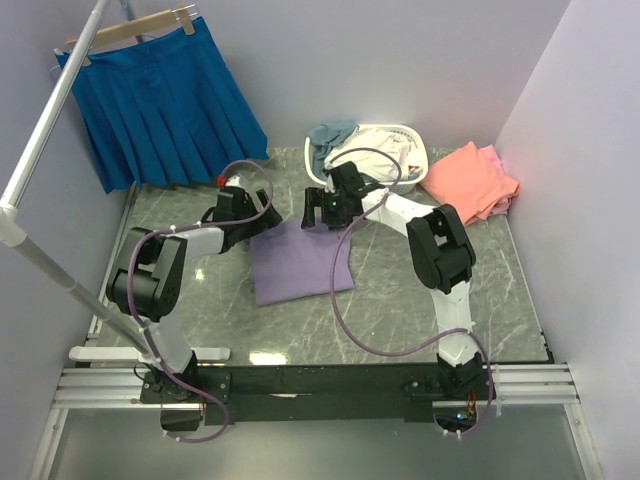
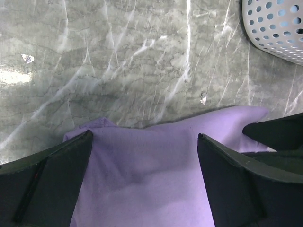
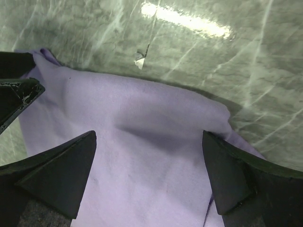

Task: Fold and stack the t-shirts
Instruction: Fold the tshirt

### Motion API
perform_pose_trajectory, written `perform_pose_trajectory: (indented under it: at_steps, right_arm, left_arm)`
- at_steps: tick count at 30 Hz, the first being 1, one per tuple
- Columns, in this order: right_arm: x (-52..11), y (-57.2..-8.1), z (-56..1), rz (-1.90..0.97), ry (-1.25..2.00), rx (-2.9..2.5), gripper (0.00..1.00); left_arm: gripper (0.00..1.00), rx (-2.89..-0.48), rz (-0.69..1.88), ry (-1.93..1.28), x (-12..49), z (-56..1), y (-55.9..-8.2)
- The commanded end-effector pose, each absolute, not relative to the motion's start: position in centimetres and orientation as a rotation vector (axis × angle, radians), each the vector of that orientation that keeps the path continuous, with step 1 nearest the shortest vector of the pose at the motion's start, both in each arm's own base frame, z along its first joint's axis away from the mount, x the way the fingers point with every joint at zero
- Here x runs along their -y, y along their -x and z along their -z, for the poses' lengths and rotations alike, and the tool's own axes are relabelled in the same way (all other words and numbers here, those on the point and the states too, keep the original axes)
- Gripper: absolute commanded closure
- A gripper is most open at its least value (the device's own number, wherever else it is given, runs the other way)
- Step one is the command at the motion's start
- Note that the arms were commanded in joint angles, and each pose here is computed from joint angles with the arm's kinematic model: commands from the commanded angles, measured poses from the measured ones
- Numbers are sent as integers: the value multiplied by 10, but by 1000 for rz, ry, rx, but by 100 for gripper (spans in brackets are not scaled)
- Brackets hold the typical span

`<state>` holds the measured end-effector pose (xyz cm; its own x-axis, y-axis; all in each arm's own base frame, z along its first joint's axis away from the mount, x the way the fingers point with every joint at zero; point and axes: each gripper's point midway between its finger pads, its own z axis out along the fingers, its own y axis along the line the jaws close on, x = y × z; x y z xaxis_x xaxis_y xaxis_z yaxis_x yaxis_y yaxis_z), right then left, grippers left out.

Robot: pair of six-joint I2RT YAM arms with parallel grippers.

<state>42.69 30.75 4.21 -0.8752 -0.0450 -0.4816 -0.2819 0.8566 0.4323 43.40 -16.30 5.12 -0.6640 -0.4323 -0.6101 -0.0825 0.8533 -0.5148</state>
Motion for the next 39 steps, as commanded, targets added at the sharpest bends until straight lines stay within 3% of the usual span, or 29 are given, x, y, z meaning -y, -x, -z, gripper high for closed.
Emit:
perform_pose_trajectory:
  at_steps: [1, 8, 11, 26, 39]
  right_arm:
    - [-265, -428, -16, -554, 171, -2619, 0]
    - [-224, -437, -96, -507, 86, -2383, 0]
    - [-198, -429, -83, -436, 44, -2463, 0]
    - [-227, -377, -29, -719, 169, -2623, 0]
    - [-300, -315, 1, -1022, 458, -2742, 2]
  left_arm:
    - [1, -2290, 501, 387, 148, -35, -424]
    - [1, -2089, 532, 323, 143, -125, -425]
    - [1, -2028, 538, 314, 140, -157, -420]
    - [1, -2209, 604, 458, 136, -66, -341]
    - [1, -2270, 625, 464, 144, -36, -337]
